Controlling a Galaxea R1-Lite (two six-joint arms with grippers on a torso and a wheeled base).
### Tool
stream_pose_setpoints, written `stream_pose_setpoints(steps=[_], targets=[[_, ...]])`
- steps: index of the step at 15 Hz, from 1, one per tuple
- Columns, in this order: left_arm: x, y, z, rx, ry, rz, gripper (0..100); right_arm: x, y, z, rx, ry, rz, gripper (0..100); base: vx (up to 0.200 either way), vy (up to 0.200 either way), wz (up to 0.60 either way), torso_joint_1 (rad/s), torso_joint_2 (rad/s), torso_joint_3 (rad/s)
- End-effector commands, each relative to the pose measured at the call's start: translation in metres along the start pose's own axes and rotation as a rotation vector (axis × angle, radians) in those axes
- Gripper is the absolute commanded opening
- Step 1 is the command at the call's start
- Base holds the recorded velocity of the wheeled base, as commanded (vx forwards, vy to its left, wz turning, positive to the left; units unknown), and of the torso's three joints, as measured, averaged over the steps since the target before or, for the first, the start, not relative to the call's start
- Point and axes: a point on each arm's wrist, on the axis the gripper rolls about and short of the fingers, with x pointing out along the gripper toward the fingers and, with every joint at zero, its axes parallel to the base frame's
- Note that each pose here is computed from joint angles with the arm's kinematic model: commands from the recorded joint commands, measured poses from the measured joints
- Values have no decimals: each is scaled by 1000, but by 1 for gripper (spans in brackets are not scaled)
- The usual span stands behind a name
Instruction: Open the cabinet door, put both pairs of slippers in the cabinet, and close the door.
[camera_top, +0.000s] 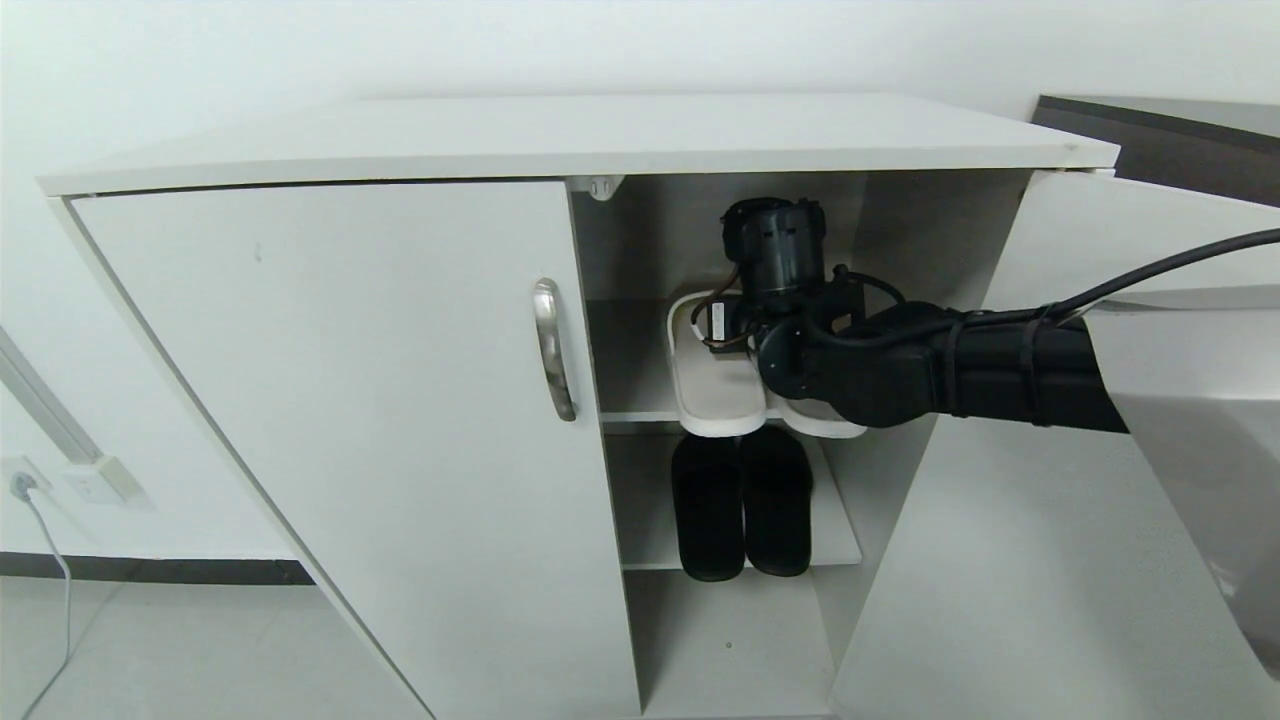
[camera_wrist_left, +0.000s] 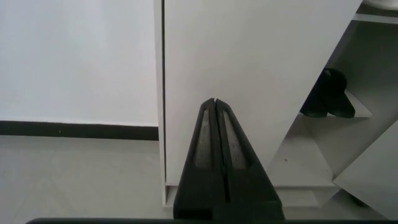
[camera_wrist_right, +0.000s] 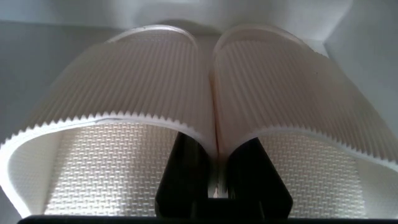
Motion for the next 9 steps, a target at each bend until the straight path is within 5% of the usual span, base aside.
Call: stream_pose_setpoints(steps=[1,9], targets=[[0,0,0,0,1,1,0,3,2,-2,-4,3,-2,0,0,0,0,0,0,0],[0,0,0,0,1,1,0,10,-2,-7,-6,16,-17,0,0,0,0,0,0,0]])
